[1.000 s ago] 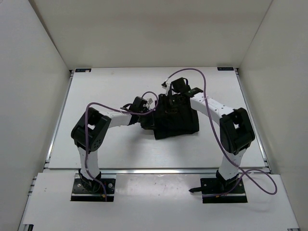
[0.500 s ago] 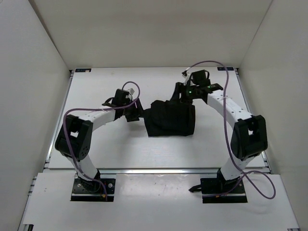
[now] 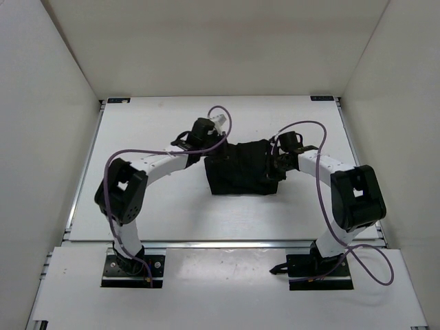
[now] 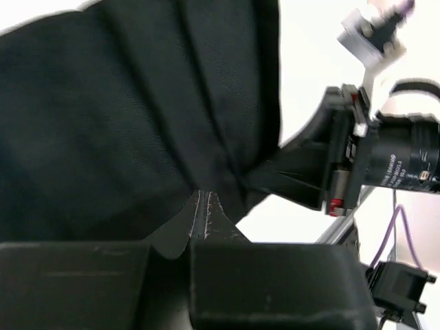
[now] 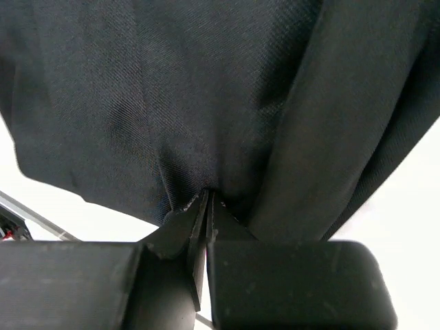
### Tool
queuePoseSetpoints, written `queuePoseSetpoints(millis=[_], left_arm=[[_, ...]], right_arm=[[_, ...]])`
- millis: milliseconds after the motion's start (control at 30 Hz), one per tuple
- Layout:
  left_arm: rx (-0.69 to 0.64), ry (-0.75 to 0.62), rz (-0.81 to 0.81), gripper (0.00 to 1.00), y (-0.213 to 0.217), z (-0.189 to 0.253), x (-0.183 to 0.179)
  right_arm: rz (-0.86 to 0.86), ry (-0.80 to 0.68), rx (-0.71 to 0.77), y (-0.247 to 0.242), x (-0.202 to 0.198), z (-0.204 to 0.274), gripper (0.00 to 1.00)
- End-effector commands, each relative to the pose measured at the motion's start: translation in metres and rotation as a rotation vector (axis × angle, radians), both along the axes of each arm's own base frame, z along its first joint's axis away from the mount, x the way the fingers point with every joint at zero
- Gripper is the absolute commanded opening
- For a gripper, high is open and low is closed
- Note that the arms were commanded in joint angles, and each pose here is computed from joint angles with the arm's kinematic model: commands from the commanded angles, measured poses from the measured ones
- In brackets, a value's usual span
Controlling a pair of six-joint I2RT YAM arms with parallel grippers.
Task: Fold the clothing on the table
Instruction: Fold the skirt
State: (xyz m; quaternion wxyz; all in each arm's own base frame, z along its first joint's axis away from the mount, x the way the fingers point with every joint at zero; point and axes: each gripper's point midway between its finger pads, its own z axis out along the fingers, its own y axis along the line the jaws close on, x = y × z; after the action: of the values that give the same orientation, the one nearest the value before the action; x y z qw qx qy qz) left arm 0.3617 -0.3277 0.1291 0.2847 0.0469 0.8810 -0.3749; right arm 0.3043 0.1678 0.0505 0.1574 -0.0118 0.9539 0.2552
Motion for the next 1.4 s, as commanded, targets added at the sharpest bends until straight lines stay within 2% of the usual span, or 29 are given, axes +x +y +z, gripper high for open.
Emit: queuePoseSetpoints(millis=[0, 133, 400, 500, 567, 633, 700, 800, 833, 900, 933, 1000, 1033, 1133, 1167, 1200, 1233, 1300, 1367], left_arm=[[-0.040, -0.018, -0.063, 0.00, -0.035, 0.005, -0.002], [0.044, 0.051, -0.064, 0.00, -0.038, -0.034, -0.014], [0.151, 0.189, -0.039, 0.00, -0.002, -0.099, -0.061], [0.145, 0.197, -0.031, 0.00, 0.004, -0.098, -0.058], [0.124, 0.163, -0.019, 0.00, 0.003, -0.079, -0.049], [0.113, 0.106, -0.008, 0.11, 0.004, -0.055, -0.033], [0.085, 0.064, -0.016, 0.28, 0.001, -0.026, -0.022], [0.041, -0.013, 0.007, 0.46, 0.010, 0.018, -0.002], [0.020, -0.060, 0.035, 0.49, 0.019, 0.040, 0.007], [0.025, -0.134, 0.053, 0.62, 0.033, 0.066, 0.014], [0.067, -0.156, 0.107, 0.65, 0.050, 0.073, 0.023], [0.205, -0.196, 0.168, 0.79, 0.079, 0.087, 0.024], [0.256, -0.225, 0.183, 0.82, 0.092, 0.093, 0.026], [0.432, -0.191, 0.252, 0.92, 0.142, 0.078, 0.013], [0.452, -0.210, 0.292, 0.94, 0.159, 0.086, 0.009], [0.493, -0.182, 0.294, 0.99, 0.169, 0.071, -0.001], [0.490, -0.204, 0.310, 0.99, 0.179, 0.079, -0.009], [0.522, -0.175, 0.343, 0.99, 0.204, 0.060, -0.029], [0.499, -0.188, 0.345, 0.99, 0.209, 0.058, -0.050]], right_arm=[[0.007, -0.077, 0.037, 0.007, 0.019, 0.004, 0.00], [0.025, -0.070, 0.043, 0.013, 0.019, -0.004, 0.00], [-0.005, -0.088, 0.075, 0.006, 0.037, 0.002, 0.00], [-0.016, -0.103, 0.081, 0.000, 0.045, 0.013, 0.00], [-0.032, -0.118, 0.098, -0.009, 0.049, 0.024, 0.03], [-0.047, -0.171, 0.156, -0.013, 0.059, 0.049, 0.15], [-0.059, -0.221, 0.238, -0.018, 0.066, 0.078, 0.39], [-0.052, -0.320, 0.271, -0.025, 0.075, 0.123, 0.63], [-0.049, -0.370, 0.252, -0.030, 0.080, 0.137, 0.67], [-0.067, -0.415, 0.198, -0.038, 0.082, 0.154, 0.69], [-0.078, -0.444, 0.141, -0.045, 0.084, 0.161, 0.69], [-0.078, -0.442, 0.005, -0.056, 0.079, 0.157, 0.71], [-0.077, -0.468, -0.078, -0.062, 0.080, 0.159, 0.73], [-0.078, -0.405, -0.219, -0.082, 0.067, 0.137, 0.74], [-0.077, -0.386, -0.219, -0.083, 0.059, 0.129, 0.73], [-0.098, -0.389, -0.213, -0.090, 0.058, 0.129, 0.72], [-0.114, -0.361, -0.189, -0.093, 0.049, 0.121, 0.72], [-0.145, -0.327, -0.150, -0.099, 0.032, 0.104, 0.72], [-0.160, -0.302, -0.113, -0.099, 0.022, 0.093, 0.71]])
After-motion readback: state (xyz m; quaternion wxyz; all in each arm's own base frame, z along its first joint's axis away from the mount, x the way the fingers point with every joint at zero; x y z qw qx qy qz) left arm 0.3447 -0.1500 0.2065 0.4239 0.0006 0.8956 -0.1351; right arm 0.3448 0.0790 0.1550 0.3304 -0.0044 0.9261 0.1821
